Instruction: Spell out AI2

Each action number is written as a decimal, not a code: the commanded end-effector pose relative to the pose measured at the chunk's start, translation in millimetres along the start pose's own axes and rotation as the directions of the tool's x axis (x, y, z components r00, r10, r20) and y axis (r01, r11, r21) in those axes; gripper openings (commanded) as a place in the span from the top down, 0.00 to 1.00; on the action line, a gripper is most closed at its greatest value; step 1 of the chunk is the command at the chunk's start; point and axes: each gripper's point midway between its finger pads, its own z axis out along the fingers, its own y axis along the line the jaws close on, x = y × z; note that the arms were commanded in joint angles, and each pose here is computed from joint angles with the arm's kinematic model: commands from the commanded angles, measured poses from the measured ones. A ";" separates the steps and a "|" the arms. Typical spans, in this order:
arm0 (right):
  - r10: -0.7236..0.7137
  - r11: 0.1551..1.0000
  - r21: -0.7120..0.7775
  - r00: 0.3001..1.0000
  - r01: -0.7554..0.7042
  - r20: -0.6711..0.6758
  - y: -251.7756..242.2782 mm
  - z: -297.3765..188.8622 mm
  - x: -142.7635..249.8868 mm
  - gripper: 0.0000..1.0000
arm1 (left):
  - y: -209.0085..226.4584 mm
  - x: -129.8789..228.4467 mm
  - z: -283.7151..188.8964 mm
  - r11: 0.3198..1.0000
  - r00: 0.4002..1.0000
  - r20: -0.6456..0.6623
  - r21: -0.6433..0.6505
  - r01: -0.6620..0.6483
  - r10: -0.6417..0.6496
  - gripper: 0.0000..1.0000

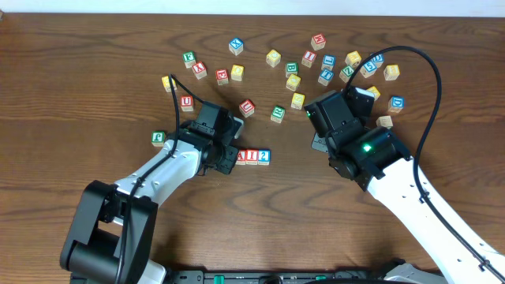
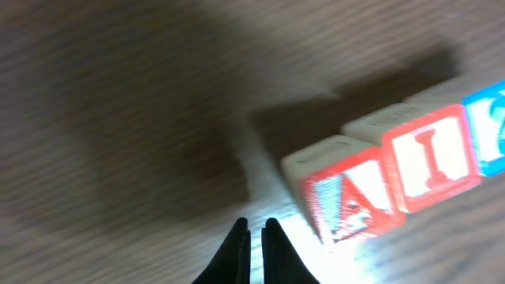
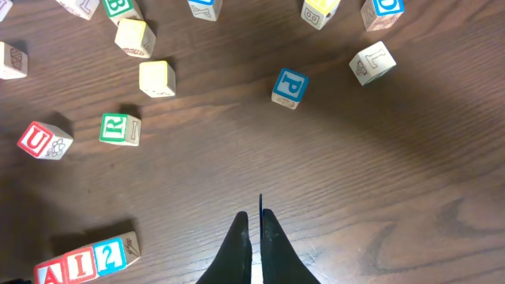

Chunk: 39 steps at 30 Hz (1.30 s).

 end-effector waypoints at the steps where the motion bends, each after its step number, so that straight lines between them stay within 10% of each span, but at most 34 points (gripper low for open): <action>1: -0.001 1.000 0.009 1.000 0.001 0.017 -2.6 -2.0 -5.9 0.99 | 15.9 2.4 0.3 0.995 0.999 -0.005 -0.093 0.046 -0.046 0.93; 18: -0.059 0.998 0.034 0.998 0.058 0.016 19.3 38.1 -4.8 0.99 | 17.0 43.1 -13.7 0.991 0.984 -0.159 -0.122 0.059 -0.079 0.92; 39: -0.106 0.994 0.012 0.983 0.109 -0.152 45.6 97.1 39.5 0.99 | 14.3 9.1 -64.5 0.988 0.997 0.050 -0.135 0.070 -0.064 0.93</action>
